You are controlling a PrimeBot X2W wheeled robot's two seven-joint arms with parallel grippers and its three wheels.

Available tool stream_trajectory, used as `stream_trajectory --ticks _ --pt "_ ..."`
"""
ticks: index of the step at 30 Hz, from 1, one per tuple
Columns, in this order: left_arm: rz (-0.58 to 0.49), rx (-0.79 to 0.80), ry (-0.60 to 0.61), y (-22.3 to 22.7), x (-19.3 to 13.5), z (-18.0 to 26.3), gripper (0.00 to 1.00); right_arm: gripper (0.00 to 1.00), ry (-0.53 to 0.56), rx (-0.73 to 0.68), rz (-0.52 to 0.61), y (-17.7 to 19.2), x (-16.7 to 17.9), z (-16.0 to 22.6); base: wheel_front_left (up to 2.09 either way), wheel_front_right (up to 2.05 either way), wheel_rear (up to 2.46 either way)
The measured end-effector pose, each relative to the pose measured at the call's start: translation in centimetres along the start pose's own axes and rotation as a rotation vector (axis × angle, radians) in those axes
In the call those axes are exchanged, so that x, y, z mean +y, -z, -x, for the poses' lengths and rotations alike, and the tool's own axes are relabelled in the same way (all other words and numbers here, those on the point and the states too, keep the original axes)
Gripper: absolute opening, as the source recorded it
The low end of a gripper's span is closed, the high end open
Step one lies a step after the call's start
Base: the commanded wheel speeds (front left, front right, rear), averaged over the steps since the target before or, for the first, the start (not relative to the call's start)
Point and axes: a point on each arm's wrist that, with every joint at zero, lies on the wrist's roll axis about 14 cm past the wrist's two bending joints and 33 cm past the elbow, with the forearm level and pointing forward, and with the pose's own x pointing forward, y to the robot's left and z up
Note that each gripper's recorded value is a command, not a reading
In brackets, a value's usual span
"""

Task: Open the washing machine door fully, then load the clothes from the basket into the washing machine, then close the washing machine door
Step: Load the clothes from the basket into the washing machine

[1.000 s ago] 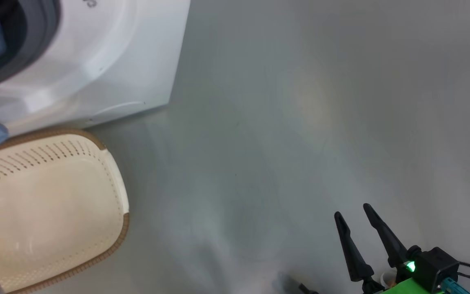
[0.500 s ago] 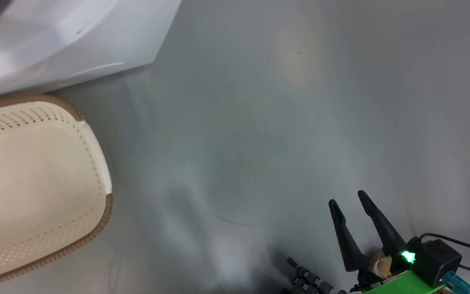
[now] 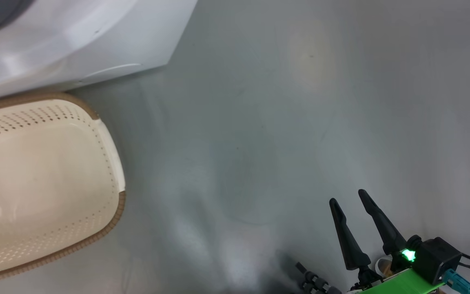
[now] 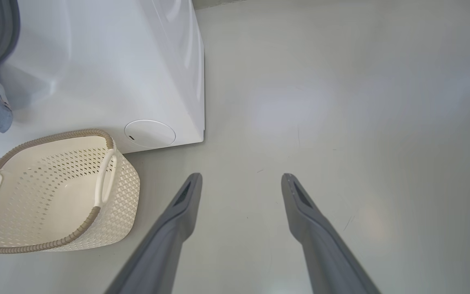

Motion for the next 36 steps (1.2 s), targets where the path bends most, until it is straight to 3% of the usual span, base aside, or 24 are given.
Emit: stream_trajectory --ticks 14,25,36 --pt "-0.085 0.013 -0.08 -2.9 1.6 2.6 1.0 1.0 -0.073 -0.044 -0.007 -1.2 1.4 0.0 0.0 0.0 0.0" --pt "-0.121 0.007 -0.054 -4.2 1.2 6.2 1.0 1.0 -0.127 -0.104 -0.022 -2.8 2.9 -0.3 0.0 0.0 0.0" --pt "-0.015 0.061 -0.028 -1.4 2.1 11.8 1.0 1.0 -0.183 -0.187 -0.019 -5.3 4.4 -2.2 0.0 0.0 0.0"
